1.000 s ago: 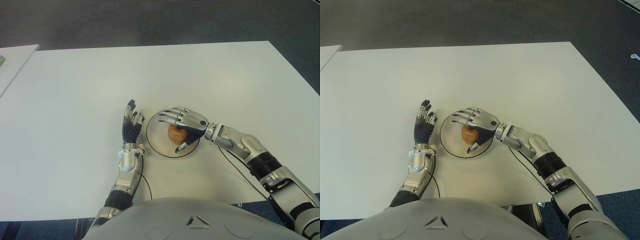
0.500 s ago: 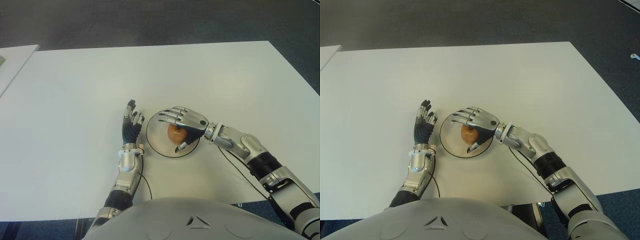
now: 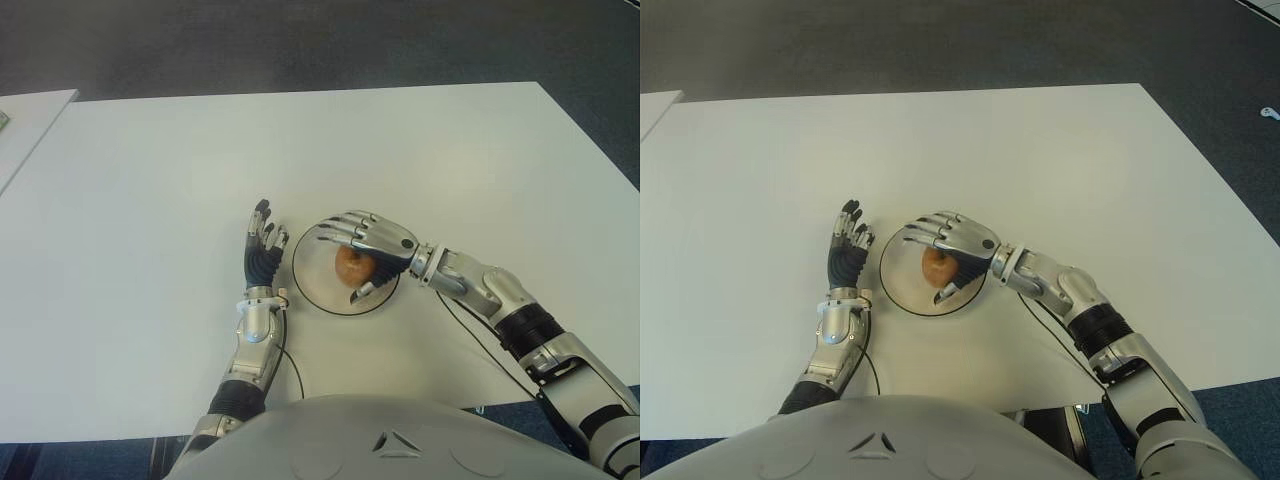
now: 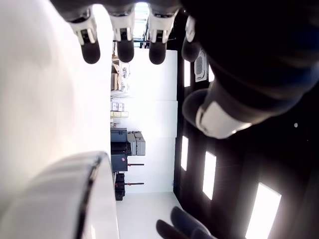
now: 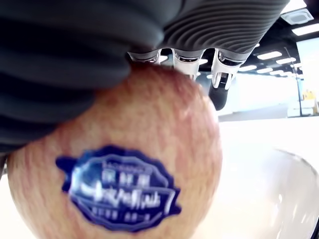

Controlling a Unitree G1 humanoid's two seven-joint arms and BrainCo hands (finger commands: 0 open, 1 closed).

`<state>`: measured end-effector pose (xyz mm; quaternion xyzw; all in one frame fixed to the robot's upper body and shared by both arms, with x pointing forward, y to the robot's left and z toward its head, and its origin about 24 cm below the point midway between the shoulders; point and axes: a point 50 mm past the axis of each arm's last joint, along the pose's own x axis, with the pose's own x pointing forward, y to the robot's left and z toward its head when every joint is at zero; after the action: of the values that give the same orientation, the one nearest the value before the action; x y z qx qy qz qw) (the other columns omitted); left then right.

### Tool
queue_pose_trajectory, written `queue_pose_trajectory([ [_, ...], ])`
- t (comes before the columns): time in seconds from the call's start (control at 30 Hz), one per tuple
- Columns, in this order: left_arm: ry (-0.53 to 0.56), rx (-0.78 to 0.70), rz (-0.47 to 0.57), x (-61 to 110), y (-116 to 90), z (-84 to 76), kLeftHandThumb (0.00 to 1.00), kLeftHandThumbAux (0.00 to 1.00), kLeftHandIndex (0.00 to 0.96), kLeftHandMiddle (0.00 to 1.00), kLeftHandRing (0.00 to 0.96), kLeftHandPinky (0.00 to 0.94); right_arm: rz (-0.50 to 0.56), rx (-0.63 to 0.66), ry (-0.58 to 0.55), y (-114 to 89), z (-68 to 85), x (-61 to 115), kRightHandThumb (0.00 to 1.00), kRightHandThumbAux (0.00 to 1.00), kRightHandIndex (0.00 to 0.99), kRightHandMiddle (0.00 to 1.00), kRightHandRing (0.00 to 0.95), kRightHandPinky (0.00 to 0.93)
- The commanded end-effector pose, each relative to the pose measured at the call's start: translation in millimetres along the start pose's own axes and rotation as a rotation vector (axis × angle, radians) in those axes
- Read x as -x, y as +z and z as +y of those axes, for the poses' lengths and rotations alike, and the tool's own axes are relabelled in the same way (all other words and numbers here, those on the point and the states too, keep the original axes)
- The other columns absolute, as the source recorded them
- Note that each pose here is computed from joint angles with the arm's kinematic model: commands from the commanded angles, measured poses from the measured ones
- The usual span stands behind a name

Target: Put the apples into the plate.

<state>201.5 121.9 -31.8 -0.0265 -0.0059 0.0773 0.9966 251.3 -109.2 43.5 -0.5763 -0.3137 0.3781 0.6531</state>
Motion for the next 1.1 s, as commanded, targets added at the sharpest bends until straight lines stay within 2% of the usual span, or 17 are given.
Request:
queue_pose_trajectory([
  [0.03,0.019,0.026,0.212,37.4,-35.2,-10.6,0.000,0.638,0.065,0.074,0.057,0.058,0.062,-0.071,-0.078,-8.0,-9.0,-1.3,0.039,0.436,0.000,0.000,0.000,0.000],
  [0.2,0.014,0.025,0.217,37.6,-36.1,-10.5,0.000,0.634,0.063,0.070,0.053,0.050,0.126,-0.182,-0.124,-12.4,-12.6,-1.5,0.048,0.412,0.000,0.000,0.000,0.000],
  [0.3,0.016,0.037,0.227,37.5,-36.8,-10.9,0.000,0.629,0.059,0.065,0.049,0.051,0.230,-0.336,-0.208,-24.4,-25.4,-3.7,0.049,0.359,0.000,0.000,0.000,0.000],
  [0.4,0.020,0.042,0.232,37.4,-37.4,-10.8,0.000,0.623,0.057,0.064,0.050,0.050,0.294,-0.468,-0.255,-33.6,-30.8,-3.2,0.054,0.334,0.004,0.000,0.000,0.000],
  [0.67,0.026,0.038,0.235,40.6,-38.1,-7.9,0.000,0.608,0.056,0.064,0.050,0.025,0.401,-0.764,-0.359,-46.2,-27.5,5.6,0.105,0.332,0.034,0.001,0.000,0.000],
  [0.77,0.024,0.041,0.234,41.6,-38.1,-6.7,0.001,0.611,0.055,0.063,0.047,0.027,0.422,-0.907,-0.429,-47.0,-21.7,11.5,0.125,0.374,0.042,0.012,0.000,0.000],
  [0.93,0.022,0.047,0.232,43.0,-38.0,-4.5,0.002,0.612,0.056,0.063,0.046,0.028,0.451,-1.026,-0.464,-48.7,-14.0,18.5,0.124,0.461,0.040,0.021,0.000,0.000],
  [1.1,0.024,0.049,0.234,44.9,-37.1,-2.0,0.004,0.605,0.055,0.067,0.048,0.031,0.530,-1.196,-0.538,-55.5,3.1,27.6,0.110,0.564,0.039,0.019,0.000,0.000],
])
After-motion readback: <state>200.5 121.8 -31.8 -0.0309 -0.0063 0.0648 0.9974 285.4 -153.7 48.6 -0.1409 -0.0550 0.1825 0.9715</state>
